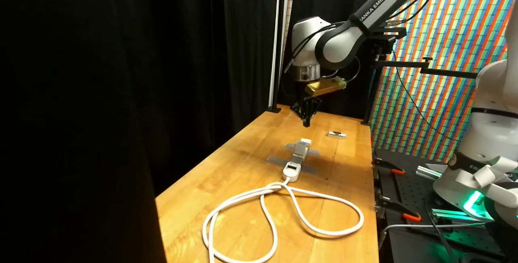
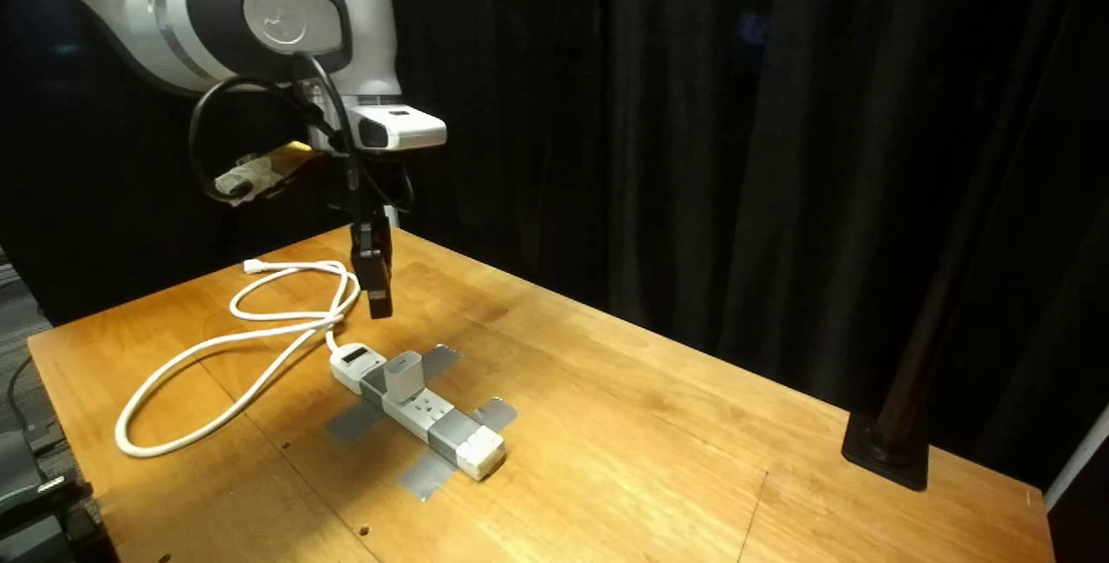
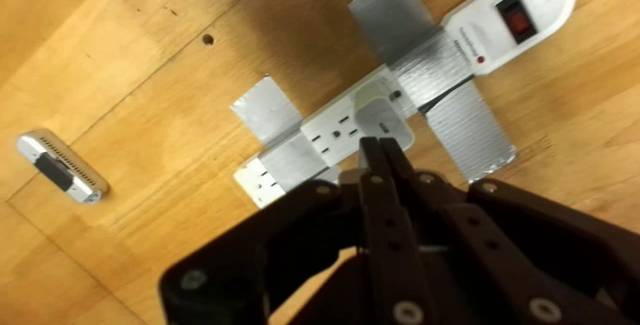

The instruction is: Place the white adaptor on the white extension cable

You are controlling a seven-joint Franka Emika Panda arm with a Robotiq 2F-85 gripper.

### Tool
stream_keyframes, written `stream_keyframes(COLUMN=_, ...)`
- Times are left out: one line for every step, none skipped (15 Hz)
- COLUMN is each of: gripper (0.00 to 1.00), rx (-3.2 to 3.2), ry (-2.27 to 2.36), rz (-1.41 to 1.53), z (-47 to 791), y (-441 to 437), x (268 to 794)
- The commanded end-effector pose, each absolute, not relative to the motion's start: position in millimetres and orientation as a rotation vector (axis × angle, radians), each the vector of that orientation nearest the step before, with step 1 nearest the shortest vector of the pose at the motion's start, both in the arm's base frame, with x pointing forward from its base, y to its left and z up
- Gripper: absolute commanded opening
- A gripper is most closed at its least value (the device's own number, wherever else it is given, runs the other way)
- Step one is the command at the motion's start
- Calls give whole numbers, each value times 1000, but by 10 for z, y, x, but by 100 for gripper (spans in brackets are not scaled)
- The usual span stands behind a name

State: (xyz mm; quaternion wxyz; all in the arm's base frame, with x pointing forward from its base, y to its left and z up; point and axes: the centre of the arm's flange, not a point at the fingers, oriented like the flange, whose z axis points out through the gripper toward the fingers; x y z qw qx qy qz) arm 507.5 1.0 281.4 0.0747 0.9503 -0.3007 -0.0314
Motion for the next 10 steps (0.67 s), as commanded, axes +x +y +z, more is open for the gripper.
stream_keyframes(gripper=7, rx=2652, ry=-987, rz=-73, z=2702, y=109, x=5156)
stream_keyframes(gripper=7, rx=2612, ry=-997, rz=-74, z=2656, y=130, x=5143)
stream_keyframes(gripper=8, rx=2581, ry=-1007, rz=-70, z=2607, y=148, x=5138)
stream_keyframes(gripper=7, rx=2559, ry=-1012, rz=-74, z=2563, y=174, x=5139)
stream_keyframes(gripper=8, rx=2548, ry=-1014, rz=-78, z=2525, y=194, x=5145)
stream_keyframes(gripper=6, rx=2548, ry=-1016, rz=-80, z=2490, y=221, x=5154)
stream_keyframes(gripper=6, rx=2562, ry=-1000, rz=-83, z=2459, y=254, x=5172)
stream_keyframes(gripper=6, rx=2564, ry=-993, rz=-84, z=2429, y=278, x=5190)
stream_keyframes(gripper=6, rx=2572, ry=-981, rz=-87, z=2397, y=296, x=5212)
stream_keyframes(gripper=6, rx=2574, ry=-974, rz=-87, z=2371, y=305, x=5230)
